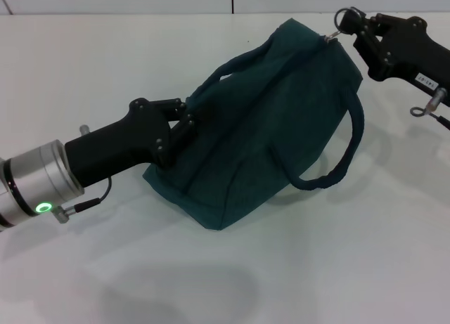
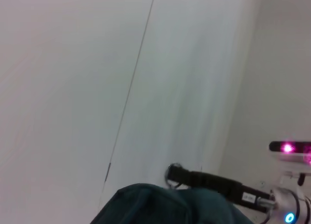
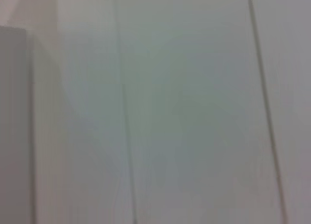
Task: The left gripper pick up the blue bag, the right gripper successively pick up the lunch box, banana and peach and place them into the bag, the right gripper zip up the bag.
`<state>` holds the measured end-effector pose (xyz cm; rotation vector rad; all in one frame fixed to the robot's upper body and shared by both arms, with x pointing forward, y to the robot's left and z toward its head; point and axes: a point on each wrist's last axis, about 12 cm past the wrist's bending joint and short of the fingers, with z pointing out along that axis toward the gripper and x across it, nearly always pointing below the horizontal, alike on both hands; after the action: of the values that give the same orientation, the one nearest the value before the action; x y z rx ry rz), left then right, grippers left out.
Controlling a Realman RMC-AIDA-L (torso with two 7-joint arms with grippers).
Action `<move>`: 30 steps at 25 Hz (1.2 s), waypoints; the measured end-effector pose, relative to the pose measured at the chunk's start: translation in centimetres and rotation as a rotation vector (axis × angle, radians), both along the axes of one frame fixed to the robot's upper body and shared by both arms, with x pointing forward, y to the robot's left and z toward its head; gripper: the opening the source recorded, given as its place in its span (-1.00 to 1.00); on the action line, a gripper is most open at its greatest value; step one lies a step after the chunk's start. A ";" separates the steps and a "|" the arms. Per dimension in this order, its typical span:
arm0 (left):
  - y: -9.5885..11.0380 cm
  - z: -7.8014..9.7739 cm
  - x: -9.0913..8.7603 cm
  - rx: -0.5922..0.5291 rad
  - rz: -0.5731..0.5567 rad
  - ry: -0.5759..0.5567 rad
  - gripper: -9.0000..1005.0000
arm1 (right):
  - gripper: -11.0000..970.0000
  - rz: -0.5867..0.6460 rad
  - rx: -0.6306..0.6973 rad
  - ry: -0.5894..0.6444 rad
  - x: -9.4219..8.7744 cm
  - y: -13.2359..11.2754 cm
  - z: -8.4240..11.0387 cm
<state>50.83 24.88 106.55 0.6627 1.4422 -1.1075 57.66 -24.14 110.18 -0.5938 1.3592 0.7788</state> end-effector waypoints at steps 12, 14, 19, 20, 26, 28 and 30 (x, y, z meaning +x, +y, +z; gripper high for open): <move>1.6 0.0 -0.2 -0.061 0.131 -0.006 -0.88 | -0.92 0.030 0.037 0.004 -2.0 -0.5 -1.0; 2.1 -0.1 -0.2 -0.081 0.185 -0.003 -0.88 | -0.92 0.057 0.064 -0.008 -3.2 -0.7 -1.2; 3.6 0.0 -0.1 -0.104 0.270 0.007 -0.88 | -0.92 0.087 0.103 -0.011 -5.3 -1.4 -1.8; 3.6 0.0 0.0 -0.102 0.270 0.008 -0.88 | -0.92 0.084 0.104 -0.005 -5.4 -1.5 -1.9; 3.1 0.0 0.5 -0.087 0.253 0.015 -0.87 | -0.92 0.009 0.072 0.070 -4.4 -1.6 -3.0; 2.9 0.0 0.5 -0.083 0.246 0.017 -0.87 | -0.92 -0.020 0.044 0.099 -3.6 -1.5 -3.3; 2.8 0.0 0.6 -0.082 0.241 0.018 -0.87 | -0.92 -0.036 0.017 0.126 -3.0 -1.3 -3.6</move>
<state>51.43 27.66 106.56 0.4100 1.4418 -0.9792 54.64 -25.43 106.60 -0.5124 1.4734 0.8085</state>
